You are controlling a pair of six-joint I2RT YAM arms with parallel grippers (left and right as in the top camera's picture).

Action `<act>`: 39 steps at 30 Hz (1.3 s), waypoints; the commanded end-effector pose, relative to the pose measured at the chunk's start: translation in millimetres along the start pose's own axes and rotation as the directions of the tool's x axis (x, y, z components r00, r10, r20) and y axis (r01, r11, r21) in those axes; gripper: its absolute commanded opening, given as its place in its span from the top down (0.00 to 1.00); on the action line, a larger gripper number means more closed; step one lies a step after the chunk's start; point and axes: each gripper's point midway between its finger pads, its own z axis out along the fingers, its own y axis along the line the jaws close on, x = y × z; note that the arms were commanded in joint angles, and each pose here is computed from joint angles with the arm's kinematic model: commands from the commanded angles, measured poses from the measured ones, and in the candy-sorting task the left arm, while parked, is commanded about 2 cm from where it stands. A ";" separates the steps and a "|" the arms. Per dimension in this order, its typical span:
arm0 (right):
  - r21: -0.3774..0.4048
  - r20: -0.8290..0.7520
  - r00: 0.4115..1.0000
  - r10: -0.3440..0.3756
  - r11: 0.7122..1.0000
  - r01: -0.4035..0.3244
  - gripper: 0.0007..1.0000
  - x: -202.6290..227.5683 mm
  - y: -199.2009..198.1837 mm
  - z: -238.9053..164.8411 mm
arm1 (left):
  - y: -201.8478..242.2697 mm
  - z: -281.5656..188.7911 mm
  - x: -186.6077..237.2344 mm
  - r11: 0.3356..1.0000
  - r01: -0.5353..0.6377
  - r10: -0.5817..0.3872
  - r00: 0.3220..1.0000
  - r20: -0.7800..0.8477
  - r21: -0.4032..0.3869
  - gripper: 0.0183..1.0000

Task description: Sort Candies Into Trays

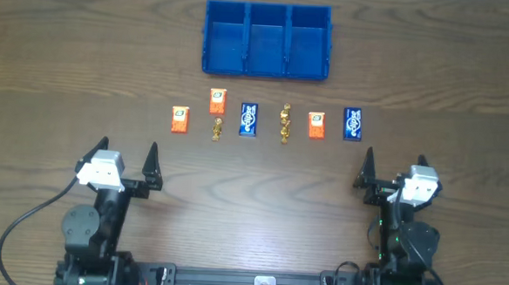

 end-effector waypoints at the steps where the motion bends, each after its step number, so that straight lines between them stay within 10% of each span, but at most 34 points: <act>1: -0.010 0.002 1.000 -0.012 1.000 0.012 0.00 0.5 1.7 -0.3 | -2.5 0.9 16.3 1.000 -0.011 0.012 0.999 -0.047 0.022 0.00; 29: -0.010 0.002 1.000 -0.012 1.000 0.012 0.00 0.5 1.7 -0.3 | -6.8 1.1 15.0 0.999 0.031 -0.028 0.998 -0.055 0.040 0.00; 39: -0.010 0.002 1.000 -0.012 1.000 0.012 0.00 0.5 1.7 -0.3 | -25.0 29.1 -57.3 0.993 0.102 -0.082 0.956 -0.281 0.055 0.00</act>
